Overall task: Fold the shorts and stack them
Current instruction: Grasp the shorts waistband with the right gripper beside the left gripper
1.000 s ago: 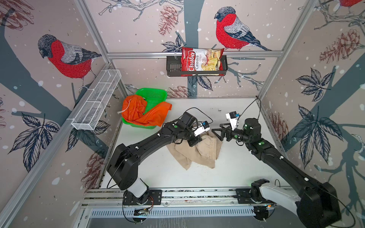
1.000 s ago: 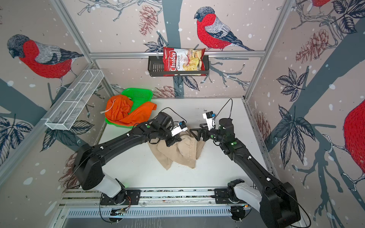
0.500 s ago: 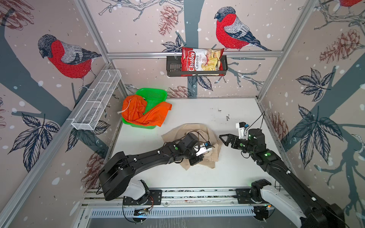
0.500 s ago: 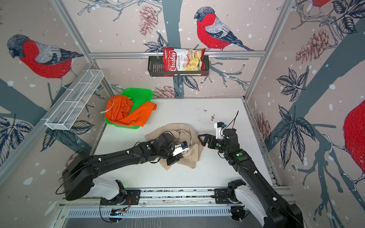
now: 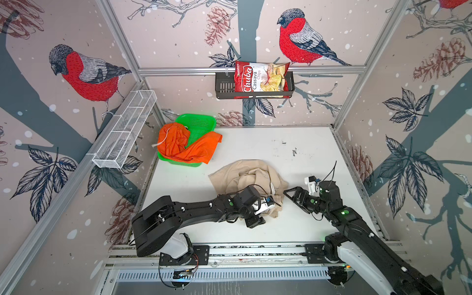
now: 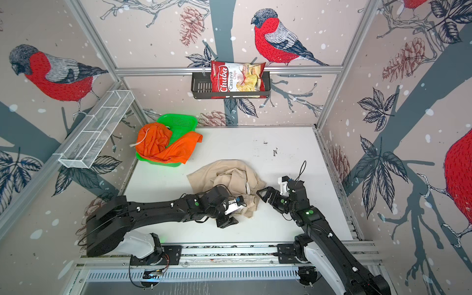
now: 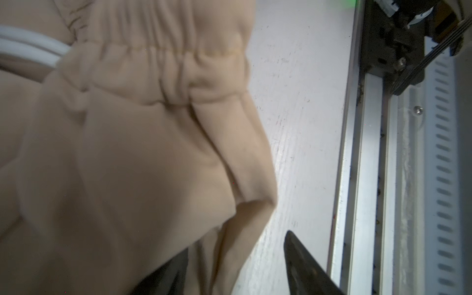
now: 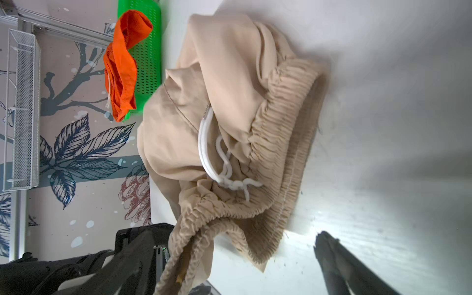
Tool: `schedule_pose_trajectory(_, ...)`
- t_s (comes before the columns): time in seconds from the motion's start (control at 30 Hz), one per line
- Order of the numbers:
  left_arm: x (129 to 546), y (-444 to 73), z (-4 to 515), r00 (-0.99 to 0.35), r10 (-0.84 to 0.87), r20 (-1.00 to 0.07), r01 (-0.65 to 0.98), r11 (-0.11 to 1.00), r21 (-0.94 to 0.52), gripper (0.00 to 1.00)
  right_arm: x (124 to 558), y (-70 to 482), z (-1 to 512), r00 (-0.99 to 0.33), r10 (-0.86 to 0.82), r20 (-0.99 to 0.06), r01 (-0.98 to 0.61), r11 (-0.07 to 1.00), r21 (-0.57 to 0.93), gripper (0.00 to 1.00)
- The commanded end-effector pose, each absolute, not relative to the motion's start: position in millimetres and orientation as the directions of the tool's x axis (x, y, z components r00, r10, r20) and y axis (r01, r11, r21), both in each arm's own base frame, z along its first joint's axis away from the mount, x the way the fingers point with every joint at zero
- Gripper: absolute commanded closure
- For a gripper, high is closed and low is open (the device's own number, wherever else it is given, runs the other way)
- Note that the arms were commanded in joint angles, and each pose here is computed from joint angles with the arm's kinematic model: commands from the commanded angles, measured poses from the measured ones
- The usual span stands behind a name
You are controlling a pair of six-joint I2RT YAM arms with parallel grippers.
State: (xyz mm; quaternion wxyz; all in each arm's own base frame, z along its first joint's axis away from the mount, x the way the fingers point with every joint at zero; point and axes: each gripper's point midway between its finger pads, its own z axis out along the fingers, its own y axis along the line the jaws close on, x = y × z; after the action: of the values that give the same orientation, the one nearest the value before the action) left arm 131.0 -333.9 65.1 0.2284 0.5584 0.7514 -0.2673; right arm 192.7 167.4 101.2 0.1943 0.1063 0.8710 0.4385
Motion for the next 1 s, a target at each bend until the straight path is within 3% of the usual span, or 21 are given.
schedule_pose_trajectory(0.0,133,-347,90,-0.302,0.596,-0.744,0.951,0.248,-0.187,0.39,180,182,108,-0.927,0.343,-0.151,0.047,0.507,0.861,0.00)
schedule_pose_trajectory(0.23,146,-337,97,-0.319,0.530,-0.785,0.930,0.336,-0.151,0.38,160,202,117,-0.934,0.358,0.007,0.142,0.352,0.925,0.00)
schedule_pose_trajectory(0.53,148,-334,67,-0.322,0.635,-0.702,0.932,0.341,-0.119,0.46,151,219,121,-0.918,0.373,0.131,0.222,0.210,0.952,0.04)
schedule_pose_trajectory(0.97,139,-328,49,-0.319,0.675,-0.665,0.940,0.313,-0.134,0.51,150,232,110,-0.917,0.351,0.190,0.278,0.219,0.935,0.16)
